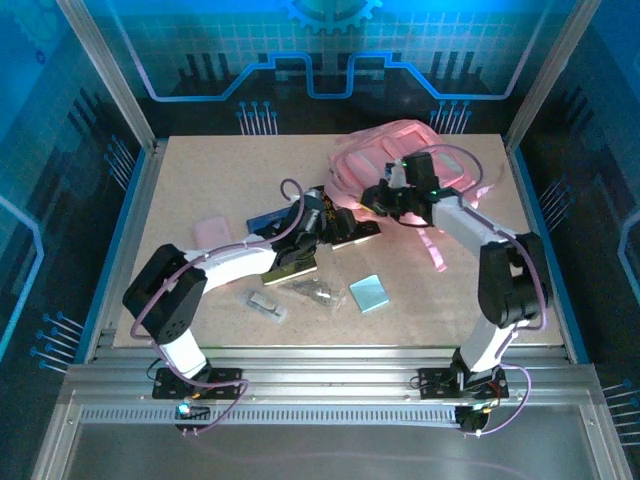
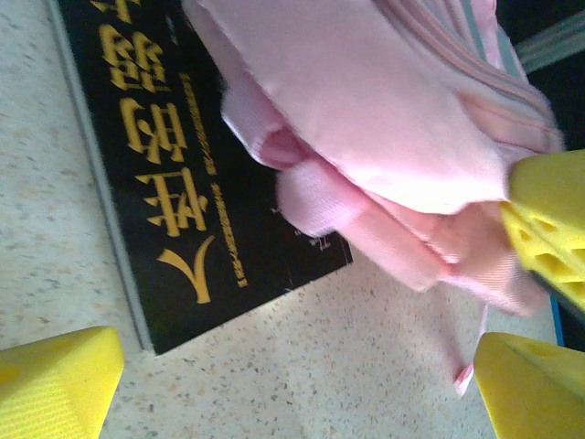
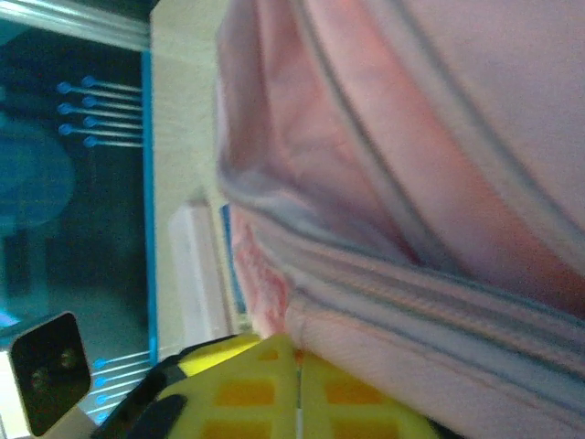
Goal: Pack the student bag
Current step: Place the student bag at the top-center of the table, then unzip the student bag at the top-right of the table.
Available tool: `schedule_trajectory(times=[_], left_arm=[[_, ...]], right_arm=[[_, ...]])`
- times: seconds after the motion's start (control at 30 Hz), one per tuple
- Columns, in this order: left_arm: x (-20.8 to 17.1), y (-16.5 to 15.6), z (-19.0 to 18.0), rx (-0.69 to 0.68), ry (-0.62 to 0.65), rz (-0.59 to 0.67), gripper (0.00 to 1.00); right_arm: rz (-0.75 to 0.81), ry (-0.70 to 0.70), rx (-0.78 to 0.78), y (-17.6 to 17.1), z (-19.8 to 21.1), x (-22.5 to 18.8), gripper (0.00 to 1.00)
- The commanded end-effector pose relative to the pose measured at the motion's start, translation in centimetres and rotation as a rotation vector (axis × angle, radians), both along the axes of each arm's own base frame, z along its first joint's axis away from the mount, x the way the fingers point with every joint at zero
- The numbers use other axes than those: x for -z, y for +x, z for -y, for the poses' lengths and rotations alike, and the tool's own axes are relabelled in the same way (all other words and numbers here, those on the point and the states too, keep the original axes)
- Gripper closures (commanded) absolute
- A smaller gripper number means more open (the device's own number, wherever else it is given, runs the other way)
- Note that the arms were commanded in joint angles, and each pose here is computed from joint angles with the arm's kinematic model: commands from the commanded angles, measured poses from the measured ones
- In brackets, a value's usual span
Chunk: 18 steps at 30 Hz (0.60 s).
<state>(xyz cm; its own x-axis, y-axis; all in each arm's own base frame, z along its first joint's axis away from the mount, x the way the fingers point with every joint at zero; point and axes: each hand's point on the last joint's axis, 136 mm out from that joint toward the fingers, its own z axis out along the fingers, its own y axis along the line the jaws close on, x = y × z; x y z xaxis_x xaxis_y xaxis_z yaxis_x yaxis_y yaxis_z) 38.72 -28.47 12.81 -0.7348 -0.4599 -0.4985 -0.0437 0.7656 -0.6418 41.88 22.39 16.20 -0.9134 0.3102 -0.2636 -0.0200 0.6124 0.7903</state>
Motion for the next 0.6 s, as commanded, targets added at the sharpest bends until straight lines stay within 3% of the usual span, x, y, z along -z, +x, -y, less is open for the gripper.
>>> schedule_trajectory(times=[0.0, 0.03, 0.13, 0.43, 0.57], left_arm=[[-1.7, 0.6, -1.9, -0.071, -0.03, 0.033, 0.01], [-1.5, 0.4, -2.0, -0.068, -0.025, 0.024, 0.01], [-1.2, 0.0, -1.7, -0.045, -0.026, 0.0, 0.01], [0.2, -0.3, -1.5, -0.061, -0.044, -0.063, 0.01], [0.4, -0.3, -1.2, -0.046, -0.036, -0.077, 0.01]], right_arm=[[0.098, 0.061, -0.084, 0.6, -2.4, -3.7, 0.54], [0.098, 0.033, -0.068, 0.4, -1.8, -3.5, 0.46], [0.091, -0.065, 0.012, -0.1, 2.1, -2.7, 0.35], [0.012, -0.224, 0.396, -2.4, 18.5, 1.0, 0.22], [-0.001, -0.178, 0.44, -1.9, 21.4, 3.2, 0.19]])
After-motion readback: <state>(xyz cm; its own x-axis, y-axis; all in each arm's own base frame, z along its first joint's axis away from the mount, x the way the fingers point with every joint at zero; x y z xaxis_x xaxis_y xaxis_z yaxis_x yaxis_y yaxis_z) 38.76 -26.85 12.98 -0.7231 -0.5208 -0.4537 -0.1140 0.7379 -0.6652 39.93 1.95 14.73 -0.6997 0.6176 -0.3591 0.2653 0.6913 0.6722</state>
